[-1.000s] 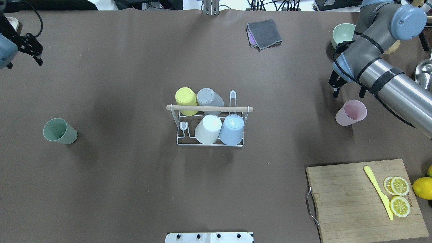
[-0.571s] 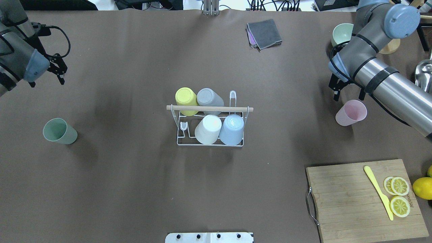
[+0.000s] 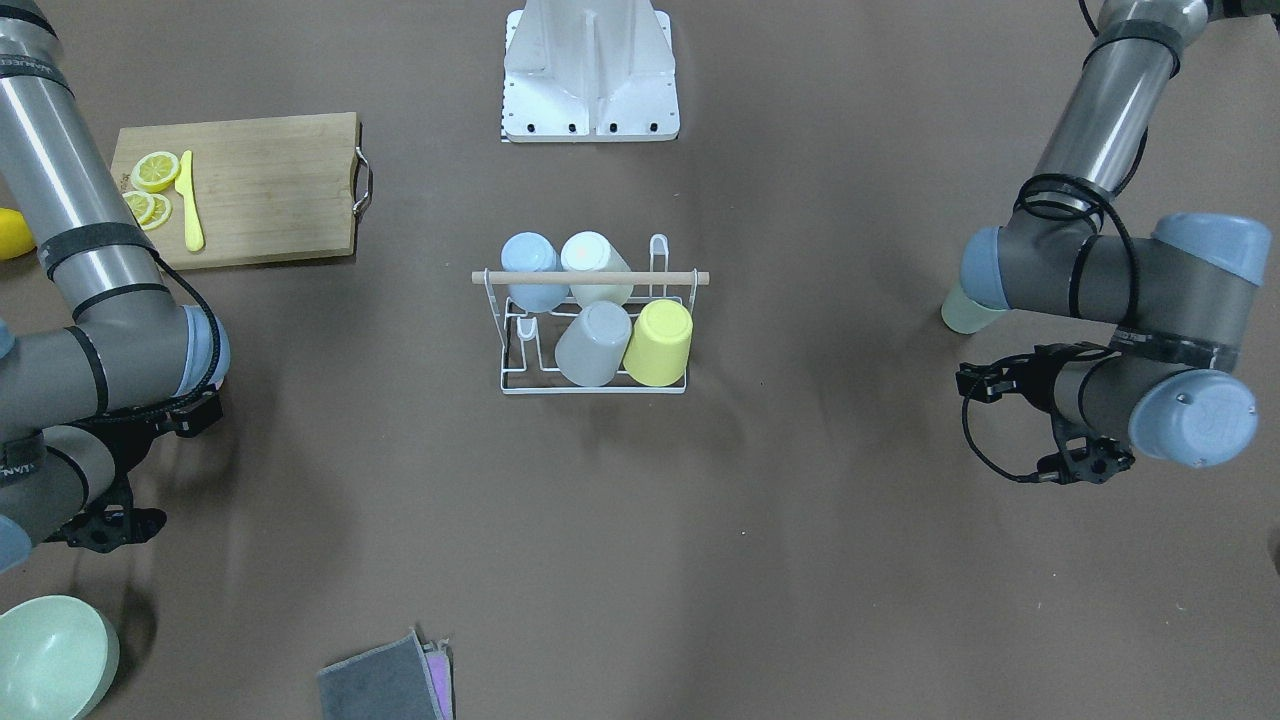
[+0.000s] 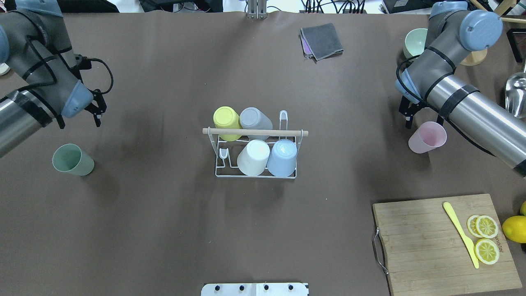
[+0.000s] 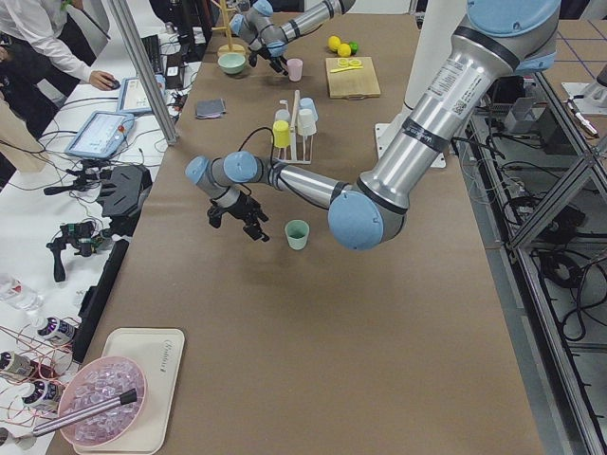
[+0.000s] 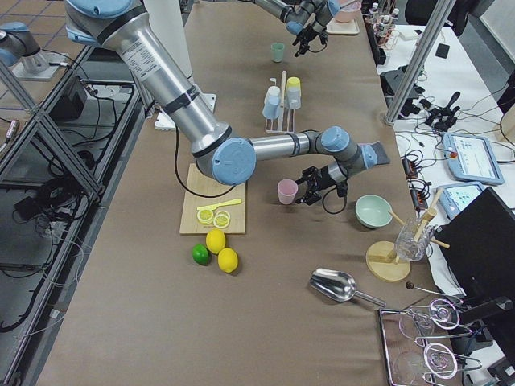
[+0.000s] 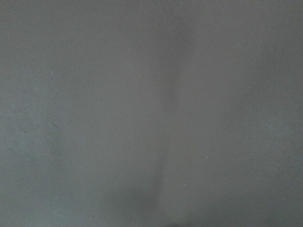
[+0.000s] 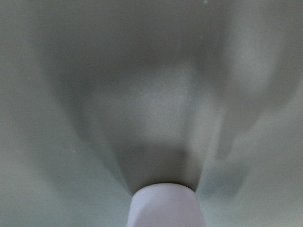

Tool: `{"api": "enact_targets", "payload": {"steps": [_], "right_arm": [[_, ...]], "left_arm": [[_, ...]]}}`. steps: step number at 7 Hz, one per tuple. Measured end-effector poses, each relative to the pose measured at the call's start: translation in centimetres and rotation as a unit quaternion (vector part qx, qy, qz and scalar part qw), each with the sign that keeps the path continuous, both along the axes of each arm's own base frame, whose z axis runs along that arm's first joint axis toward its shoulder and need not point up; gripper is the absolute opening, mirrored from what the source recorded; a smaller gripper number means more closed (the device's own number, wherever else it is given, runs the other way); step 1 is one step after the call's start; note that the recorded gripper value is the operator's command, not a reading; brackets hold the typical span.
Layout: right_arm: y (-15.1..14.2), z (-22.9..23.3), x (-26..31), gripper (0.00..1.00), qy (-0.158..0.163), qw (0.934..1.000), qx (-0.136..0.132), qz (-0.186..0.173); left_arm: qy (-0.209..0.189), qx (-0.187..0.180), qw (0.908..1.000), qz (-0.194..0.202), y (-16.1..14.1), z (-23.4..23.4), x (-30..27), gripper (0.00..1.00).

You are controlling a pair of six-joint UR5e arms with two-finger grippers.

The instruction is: Place cup on cup holder

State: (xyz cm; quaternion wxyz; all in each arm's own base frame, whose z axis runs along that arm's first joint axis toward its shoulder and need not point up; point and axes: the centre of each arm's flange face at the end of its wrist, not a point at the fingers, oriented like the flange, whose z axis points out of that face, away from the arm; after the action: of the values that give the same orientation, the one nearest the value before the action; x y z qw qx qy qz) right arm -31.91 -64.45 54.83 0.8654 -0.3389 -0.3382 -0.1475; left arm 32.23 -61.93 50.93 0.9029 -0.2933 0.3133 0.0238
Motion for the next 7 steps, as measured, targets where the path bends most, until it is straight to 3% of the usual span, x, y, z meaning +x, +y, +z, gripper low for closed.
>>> {"api": "enact_targets", "payload": {"steps": [4,5,6,7], "right_arm": [[1.5,1.0,-1.5,0.84,0.009,0.9996,-0.022,-0.014],[1.8,1.2,-1.6,0.72,0.008,0.9994,-0.026,-0.021],[2.0,1.3,-1.5,0.51,0.006,0.9992,-0.028,-0.027],[2.1,1.3,-1.5,0.37,0.005,0.9991,-0.029,-0.030]], "left_arm": [[0.000,-0.016,0.9981,0.060,3.3,1.4,2.1,0.98],[-0.001,-0.019,0.9973,0.071,4.1,1.9,2.2,0.98],[-0.002,-0.020,0.9966,0.079,5.0,2.4,2.5,0.98],[-0.004,-0.022,0.9960,0.087,5.9,2.9,2.9,0.98]]}}
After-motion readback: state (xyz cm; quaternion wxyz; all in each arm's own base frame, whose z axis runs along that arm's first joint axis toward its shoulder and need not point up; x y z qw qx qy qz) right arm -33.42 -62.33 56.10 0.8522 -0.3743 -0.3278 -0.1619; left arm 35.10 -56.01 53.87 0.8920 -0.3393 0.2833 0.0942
